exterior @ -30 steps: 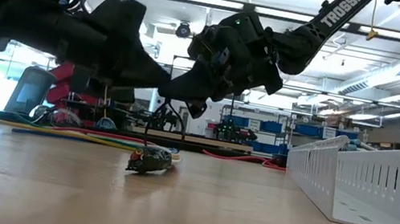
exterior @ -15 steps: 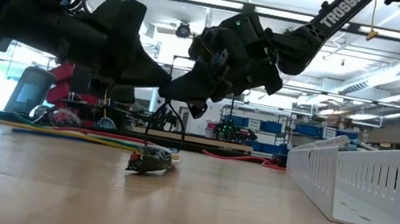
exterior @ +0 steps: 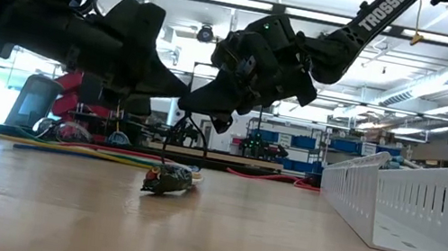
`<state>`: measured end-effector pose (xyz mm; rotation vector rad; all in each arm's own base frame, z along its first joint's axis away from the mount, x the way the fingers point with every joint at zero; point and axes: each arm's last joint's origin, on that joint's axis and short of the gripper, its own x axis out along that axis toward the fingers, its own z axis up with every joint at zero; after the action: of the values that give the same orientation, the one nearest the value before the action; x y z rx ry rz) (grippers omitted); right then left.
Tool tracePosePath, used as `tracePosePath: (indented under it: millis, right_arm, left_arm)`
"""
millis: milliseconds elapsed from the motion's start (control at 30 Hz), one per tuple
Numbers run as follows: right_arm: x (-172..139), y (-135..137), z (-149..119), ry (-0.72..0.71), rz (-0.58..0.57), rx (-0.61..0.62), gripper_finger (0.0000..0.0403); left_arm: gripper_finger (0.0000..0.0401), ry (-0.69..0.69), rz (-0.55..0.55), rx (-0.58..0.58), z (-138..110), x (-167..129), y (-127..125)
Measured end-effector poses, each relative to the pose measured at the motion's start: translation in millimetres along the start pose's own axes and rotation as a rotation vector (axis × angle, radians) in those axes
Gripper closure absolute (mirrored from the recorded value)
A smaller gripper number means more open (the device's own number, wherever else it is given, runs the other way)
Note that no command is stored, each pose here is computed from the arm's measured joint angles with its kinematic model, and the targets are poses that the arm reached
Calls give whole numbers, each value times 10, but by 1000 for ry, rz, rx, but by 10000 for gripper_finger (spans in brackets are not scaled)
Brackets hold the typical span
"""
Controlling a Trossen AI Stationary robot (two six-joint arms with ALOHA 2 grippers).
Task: Ziptie cables
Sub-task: Wrap the cable wires with the black zip tie
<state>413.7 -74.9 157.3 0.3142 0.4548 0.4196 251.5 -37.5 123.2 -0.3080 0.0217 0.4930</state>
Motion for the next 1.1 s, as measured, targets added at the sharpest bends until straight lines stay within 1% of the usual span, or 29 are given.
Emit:
tracePosePath:
  millis: [167, 467, 633, 767, 933, 1100]
  right_arm:
    - [6, 11, -1, 2, 2, -1, 403]
    - [17, 26, -6, 7, 9, -10, 403]
    - [36, 50, -10, 9, 8, -13, 403]
    - [47, 65, -13, 11, 10, -14, 403]
    - [47, 62, -18, 15, 0, -10, 403]
    - [46, 59, -19, 15, -5, -16, 403]
  left_arm:
    - [382, -3, -2, -14, 4, -1, -2]
    - [335, 1, -16, -31, 7, 5, 0]
    - [328, 2, -3, -29, 13, 30, 33]
    - [341, 0, 4, -29, 22, 50, 52]
    - [392, 1, 5, -6, 21, 50, 53]
    - [398, 9, -3, -1, 15, 49, 52]
